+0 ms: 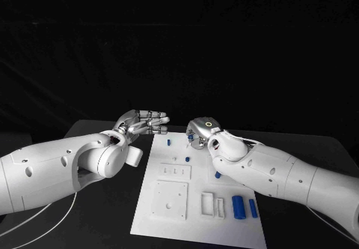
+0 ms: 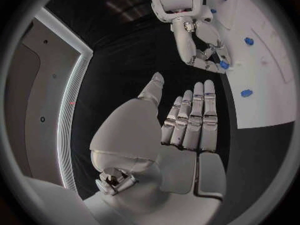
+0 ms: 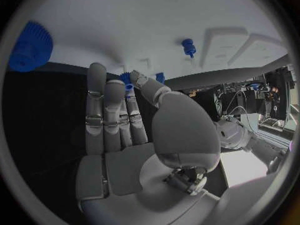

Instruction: Assemble the parts on the task board

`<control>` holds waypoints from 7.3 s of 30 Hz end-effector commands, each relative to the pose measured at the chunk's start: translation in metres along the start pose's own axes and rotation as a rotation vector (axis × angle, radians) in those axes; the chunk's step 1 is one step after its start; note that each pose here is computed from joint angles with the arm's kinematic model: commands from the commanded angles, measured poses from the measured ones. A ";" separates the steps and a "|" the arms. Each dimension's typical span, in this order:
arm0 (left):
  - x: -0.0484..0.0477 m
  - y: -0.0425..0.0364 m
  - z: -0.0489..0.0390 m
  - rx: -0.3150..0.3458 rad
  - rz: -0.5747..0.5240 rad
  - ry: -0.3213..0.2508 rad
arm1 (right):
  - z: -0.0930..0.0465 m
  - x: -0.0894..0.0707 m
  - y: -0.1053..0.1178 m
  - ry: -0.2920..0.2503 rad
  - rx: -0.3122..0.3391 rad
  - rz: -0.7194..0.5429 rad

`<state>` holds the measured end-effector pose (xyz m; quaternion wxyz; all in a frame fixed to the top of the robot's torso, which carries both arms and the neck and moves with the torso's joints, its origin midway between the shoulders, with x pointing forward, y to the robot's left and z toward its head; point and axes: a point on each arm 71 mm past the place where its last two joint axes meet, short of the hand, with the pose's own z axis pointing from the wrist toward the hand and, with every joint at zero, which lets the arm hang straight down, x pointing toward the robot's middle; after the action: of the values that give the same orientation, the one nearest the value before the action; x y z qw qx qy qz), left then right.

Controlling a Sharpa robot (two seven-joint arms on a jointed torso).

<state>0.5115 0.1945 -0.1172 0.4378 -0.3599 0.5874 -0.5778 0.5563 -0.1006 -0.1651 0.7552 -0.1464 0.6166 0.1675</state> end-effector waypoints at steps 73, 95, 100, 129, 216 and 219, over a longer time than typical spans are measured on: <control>-0.0043 -0.0091 0.0038 0.024 0.008 0.009 | -0.018 -0.022 -0.031 -0.011 0.029 0.111; -0.0146 -0.0094 0.0051 0.030 0.015 -0.009 | -0.049 -0.055 -0.115 0.124 0.172 0.214; -0.0143 -0.0091 0.0063 0.030 0.015 -0.007 | -0.046 -0.049 -0.117 0.151 0.186 0.226; -0.0110 -0.0086 0.0085 0.029 0.014 0.000 | -0.029 -0.009 -0.107 0.255 0.213 0.260; -0.0178 -0.0042 0.0085 0.014 0.017 -0.011 | -0.036 -0.038 -0.069 0.055 0.118 0.166; -0.0182 -0.0041 0.0085 0.014 0.017 -0.012 | -0.036 -0.043 -0.058 0.036 0.090 0.164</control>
<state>0.5260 0.2095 -0.1117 0.4519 -0.3606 0.5836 -0.5702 0.5440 -0.1742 -0.1342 0.7117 -0.0540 0.6695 0.2061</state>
